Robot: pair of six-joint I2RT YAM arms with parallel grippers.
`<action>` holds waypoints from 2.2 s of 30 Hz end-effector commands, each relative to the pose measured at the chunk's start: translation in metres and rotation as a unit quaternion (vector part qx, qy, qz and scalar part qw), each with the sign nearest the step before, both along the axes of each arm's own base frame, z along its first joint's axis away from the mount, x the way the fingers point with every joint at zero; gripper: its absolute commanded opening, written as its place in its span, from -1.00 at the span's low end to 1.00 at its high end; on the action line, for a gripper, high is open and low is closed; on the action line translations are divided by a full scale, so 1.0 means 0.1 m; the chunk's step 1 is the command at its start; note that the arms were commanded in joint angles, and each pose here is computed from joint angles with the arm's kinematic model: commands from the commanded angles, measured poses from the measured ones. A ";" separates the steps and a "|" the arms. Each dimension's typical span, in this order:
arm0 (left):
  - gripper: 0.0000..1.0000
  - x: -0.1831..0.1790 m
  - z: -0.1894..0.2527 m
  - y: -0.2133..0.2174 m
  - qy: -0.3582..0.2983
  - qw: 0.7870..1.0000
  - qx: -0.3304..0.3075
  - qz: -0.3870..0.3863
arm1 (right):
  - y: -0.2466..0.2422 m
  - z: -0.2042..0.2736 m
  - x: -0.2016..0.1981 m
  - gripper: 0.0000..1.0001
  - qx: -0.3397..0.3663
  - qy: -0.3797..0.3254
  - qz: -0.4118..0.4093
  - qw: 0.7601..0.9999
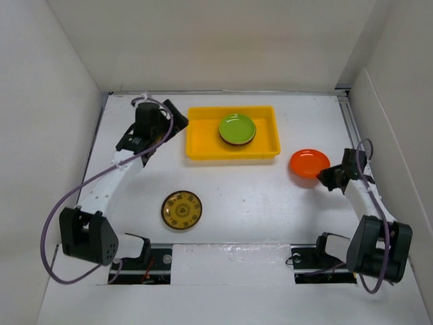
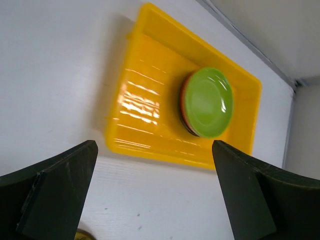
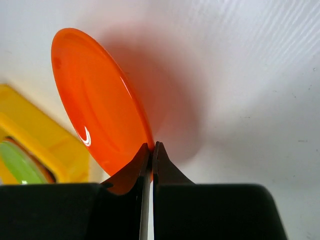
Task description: Place the plates into the plastic bin on the countertop
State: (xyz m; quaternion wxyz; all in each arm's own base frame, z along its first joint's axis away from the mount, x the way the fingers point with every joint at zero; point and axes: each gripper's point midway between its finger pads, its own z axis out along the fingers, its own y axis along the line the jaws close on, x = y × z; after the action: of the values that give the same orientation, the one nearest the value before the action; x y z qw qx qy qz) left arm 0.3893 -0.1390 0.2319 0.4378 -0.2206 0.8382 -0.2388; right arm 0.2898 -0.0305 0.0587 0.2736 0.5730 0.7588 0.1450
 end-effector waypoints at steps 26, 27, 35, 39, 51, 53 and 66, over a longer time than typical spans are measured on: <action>1.00 -0.72 -0.25 0.83 0.059 0.989 0.130 0.023 | 2.25 1.00 1.97 -0.84 0.000 -0.159 0.397 0.904; 1.00 -0.72 -0.25 0.83 0.058 0.989 0.136 0.018 | 2.26 0.98 1.99 -0.81 0.004 -0.156 0.394 0.906; 1.00 -0.77 -0.34 0.97 0.065 0.986 0.152 0.033 | 2.41 1.11 1.99 0.34 -0.036 -0.143 0.396 0.906; 1.00 -0.75 -0.33 1.20 0.066 0.986 0.144 0.058 | 2.37 1.19 1.66 0.50 -0.058 -0.138 0.391 0.908; 1.00 -0.73 -0.40 1.87 0.063 0.975 0.097 0.188 | 3.99 0.56 -0.39 0.61 0.059 -0.190 0.672 0.714; 1.00 -0.78 -0.42 1.88 0.067 0.974 0.100 0.191 | 4.15 0.46 -0.51 0.56 0.078 -0.194 0.675 0.708; 1.00 -0.82 -0.43 1.89 0.065 0.973 0.102 0.195 | 4.50 -0.26 -0.84 0.09 0.132 -0.129 0.702 0.688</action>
State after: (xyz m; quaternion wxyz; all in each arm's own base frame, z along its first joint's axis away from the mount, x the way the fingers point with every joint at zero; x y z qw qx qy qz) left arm 0.3069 0.0510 0.1862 0.4312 -0.3496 0.8308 -0.0410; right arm 0.2095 0.4037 0.0379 0.1106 -0.1096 0.8795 0.4496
